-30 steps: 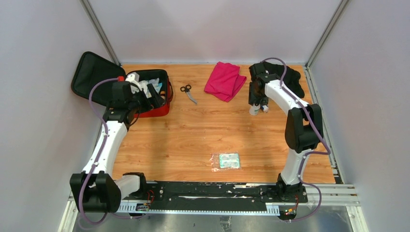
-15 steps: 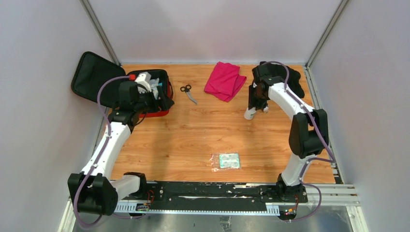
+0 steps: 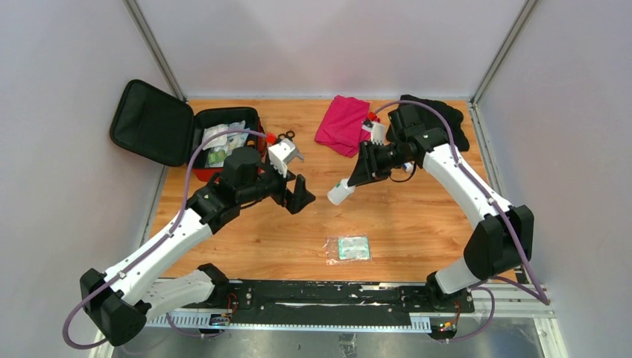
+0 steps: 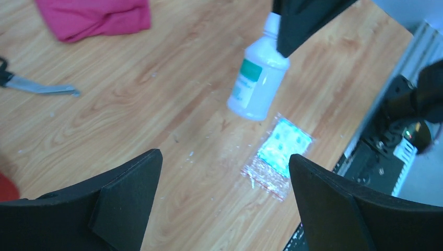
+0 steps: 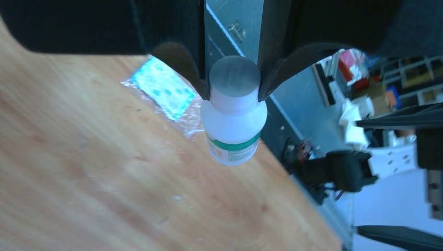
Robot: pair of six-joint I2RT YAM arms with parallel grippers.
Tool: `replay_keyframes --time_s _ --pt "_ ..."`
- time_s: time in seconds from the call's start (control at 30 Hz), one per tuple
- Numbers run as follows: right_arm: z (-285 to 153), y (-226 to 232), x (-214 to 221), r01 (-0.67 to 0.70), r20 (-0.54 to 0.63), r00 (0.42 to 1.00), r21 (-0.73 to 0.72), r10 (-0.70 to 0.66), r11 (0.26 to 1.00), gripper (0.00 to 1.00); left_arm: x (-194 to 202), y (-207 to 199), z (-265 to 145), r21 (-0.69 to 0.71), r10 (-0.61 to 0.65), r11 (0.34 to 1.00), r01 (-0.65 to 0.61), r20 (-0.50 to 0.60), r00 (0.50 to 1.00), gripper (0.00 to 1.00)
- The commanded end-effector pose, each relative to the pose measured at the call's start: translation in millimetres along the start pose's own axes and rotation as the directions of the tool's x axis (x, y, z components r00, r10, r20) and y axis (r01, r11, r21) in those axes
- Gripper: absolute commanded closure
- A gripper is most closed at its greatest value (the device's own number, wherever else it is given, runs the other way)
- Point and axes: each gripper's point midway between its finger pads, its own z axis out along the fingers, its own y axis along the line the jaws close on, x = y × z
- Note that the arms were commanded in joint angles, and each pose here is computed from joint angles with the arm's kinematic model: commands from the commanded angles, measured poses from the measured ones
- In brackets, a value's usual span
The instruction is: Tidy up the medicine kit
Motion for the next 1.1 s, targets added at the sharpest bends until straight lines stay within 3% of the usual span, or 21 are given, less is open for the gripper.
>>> replay_keyframes --time_s 0.0,0.27,0.43,0.7,0.83,1.07 --pt "-12.2 59.8 27.3 0.054 -0.07 0.995 -0.238 -0.072 0.97 1.0 8.4 -25.2 5.2 0.08 0.108 0.991 -0.107 -0.007 0.994 0.02" --pt "-13.3 85.0 34.5 0.079 -0.084 0.99 -0.325 -0.111 0.943 1.0 26.0 -64.1 26.7 0.187 0.157 0.972 -0.144 -0.057 0.986 0.03" --pt "-13.5 94.9 36.0 0.083 -0.091 0.987 -0.391 -0.129 0.917 1.0 29.4 -68.2 37.7 0.188 0.167 0.971 -0.15 -0.079 0.983 0.09" --pt "-7.5 93.6 40.8 0.067 -0.116 0.986 -0.404 -0.123 0.913 1.0 18.7 -73.4 46.3 0.193 0.141 0.973 -0.124 -0.077 0.987 0.4" --pt "-4.4 89.3 41.5 0.055 -0.122 0.986 -0.385 -0.11 0.921 1.0 16.6 -78.1 48.3 0.203 0.133 0.972 -0.116 -0.068 0.989 0.5" --pt "-3.8 75.6 33.2 0.071 -0.073 0.993 -0.256 -0.093 0.964 0.97 14.9 -75.0 48.6 0.177 0.12 0.978 -0.106 -0.067 0.991 0.82"
